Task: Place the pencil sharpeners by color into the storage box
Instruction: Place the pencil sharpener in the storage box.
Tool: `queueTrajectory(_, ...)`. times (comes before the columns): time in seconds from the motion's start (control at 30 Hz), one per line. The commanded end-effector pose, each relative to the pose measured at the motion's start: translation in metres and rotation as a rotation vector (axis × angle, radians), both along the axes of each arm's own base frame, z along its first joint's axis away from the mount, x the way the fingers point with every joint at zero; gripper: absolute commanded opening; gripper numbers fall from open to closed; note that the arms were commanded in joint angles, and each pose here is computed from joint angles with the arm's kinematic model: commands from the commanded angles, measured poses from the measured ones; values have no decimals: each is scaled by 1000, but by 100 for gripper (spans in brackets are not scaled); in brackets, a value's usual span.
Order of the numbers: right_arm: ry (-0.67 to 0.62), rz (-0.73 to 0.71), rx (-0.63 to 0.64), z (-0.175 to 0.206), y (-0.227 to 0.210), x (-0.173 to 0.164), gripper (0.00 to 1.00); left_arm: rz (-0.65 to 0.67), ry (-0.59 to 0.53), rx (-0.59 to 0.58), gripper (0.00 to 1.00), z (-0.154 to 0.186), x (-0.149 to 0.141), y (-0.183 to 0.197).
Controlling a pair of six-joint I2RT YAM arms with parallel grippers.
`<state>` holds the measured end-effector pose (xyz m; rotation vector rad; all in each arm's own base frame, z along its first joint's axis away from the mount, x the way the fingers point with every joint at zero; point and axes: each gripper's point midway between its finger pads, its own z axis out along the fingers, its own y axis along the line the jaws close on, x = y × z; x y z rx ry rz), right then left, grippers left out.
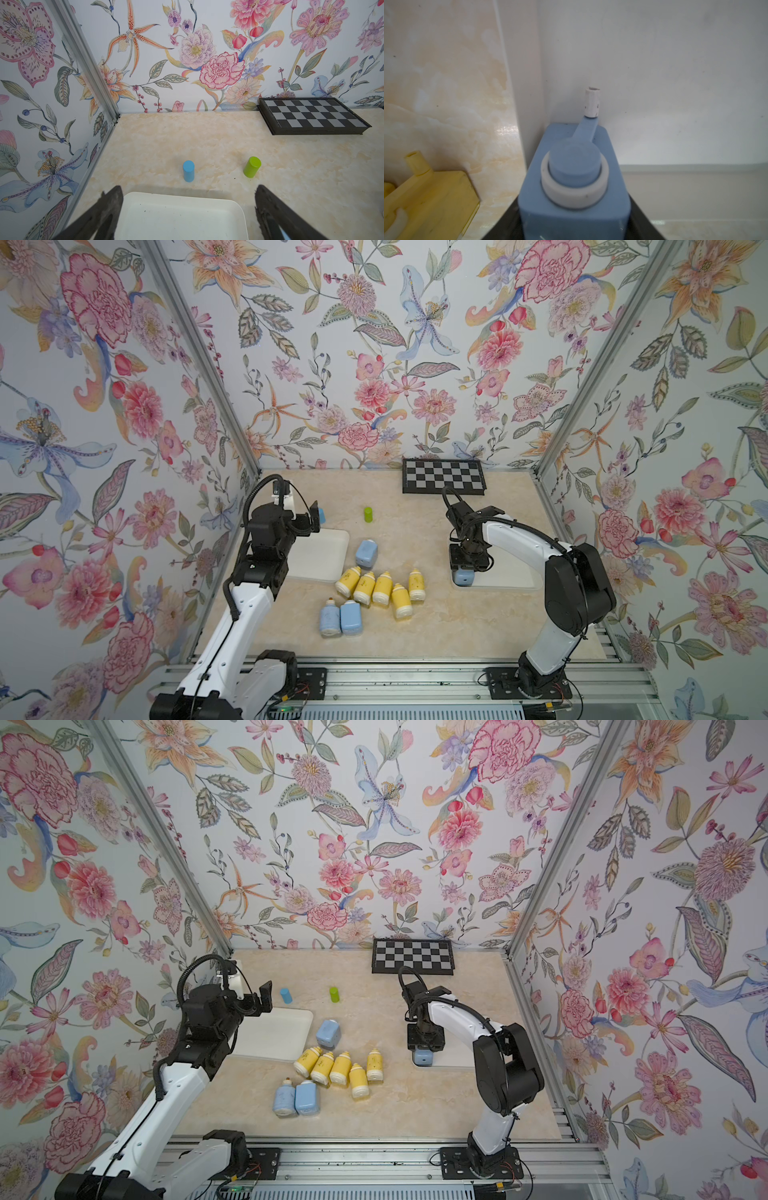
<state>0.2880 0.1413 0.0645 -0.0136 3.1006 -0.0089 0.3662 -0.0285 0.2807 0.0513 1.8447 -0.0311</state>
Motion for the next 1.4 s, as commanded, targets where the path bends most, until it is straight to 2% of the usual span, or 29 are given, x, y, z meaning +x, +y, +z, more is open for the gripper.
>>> queueTrajectory(0.0,28,-11,-5,-10,-4,-4,37,-19,15,13,99,-8,0,-5)
queueTrajectory(0.77,79,0,-10,-34,-6,-10,43,-23,27,17,99,-12,2,-7)
queueTrajectory(1.37,102,1,-25,-45,-10,-13,66,-23,37,23,99,-15,2,-7)
